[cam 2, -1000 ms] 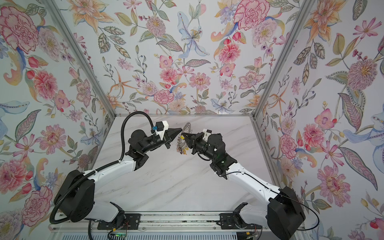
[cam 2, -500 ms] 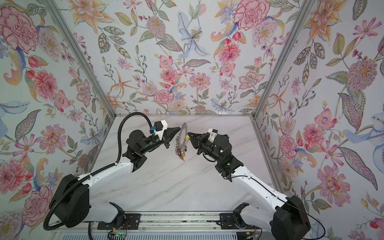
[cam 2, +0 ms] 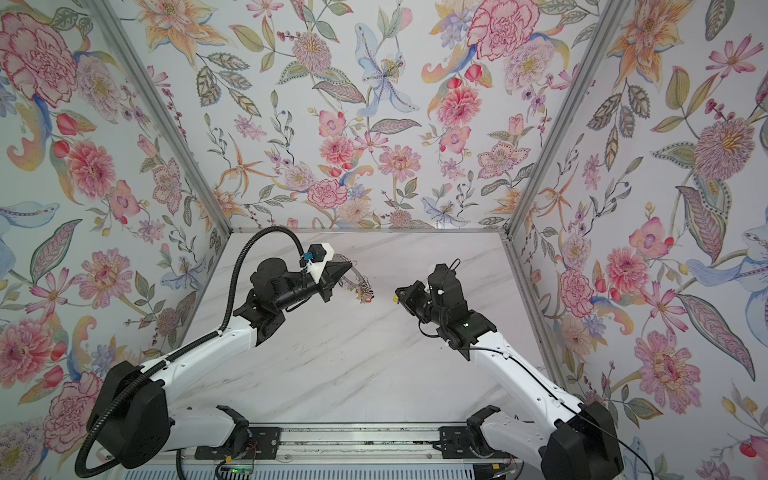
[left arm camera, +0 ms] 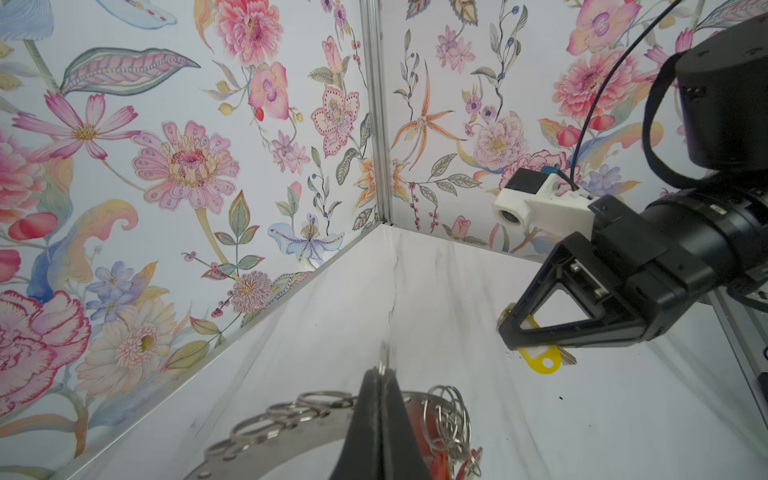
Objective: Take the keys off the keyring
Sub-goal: 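Pull the right gripper away from the plate held by the left gripper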
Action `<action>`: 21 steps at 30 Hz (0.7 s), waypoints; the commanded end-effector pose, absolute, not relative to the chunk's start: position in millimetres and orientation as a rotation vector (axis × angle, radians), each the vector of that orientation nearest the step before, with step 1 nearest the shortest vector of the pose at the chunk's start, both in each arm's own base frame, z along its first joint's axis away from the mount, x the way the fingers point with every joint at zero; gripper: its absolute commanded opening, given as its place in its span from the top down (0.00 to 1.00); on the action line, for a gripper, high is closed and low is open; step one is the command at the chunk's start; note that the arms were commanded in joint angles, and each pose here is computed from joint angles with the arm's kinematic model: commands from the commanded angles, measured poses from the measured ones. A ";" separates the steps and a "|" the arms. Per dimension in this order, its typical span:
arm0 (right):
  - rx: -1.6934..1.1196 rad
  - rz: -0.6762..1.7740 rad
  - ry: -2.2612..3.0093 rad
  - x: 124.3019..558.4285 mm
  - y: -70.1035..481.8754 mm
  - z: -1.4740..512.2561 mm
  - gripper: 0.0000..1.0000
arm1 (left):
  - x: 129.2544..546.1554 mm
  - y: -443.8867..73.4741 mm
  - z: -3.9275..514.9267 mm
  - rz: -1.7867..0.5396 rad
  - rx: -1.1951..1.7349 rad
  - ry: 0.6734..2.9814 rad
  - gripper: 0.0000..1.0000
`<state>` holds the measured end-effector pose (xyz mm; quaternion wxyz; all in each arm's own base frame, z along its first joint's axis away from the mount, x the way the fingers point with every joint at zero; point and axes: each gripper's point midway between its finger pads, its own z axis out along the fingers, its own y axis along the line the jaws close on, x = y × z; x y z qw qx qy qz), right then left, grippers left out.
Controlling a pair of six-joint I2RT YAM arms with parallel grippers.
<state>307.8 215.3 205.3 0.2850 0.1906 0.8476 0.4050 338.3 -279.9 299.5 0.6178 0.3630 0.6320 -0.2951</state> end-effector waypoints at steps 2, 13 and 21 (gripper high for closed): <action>0.333 0.795 2.389 306.8 206.7 162.5 1.00 | 338.7 -267.5 320.2 -0.615 0.808 1.441 1.00; 0.140 0.531 2.557 311.8 218.4 86.4 1.00 | 339.0 -260.2 317.6 -0.588 0.778 1.487 1.00; 0.068 0.425 2.641 314.9 222.0 52.5 0.97 | 340.0 -255.5 313.2 -0.554 0.776 1.511 1.00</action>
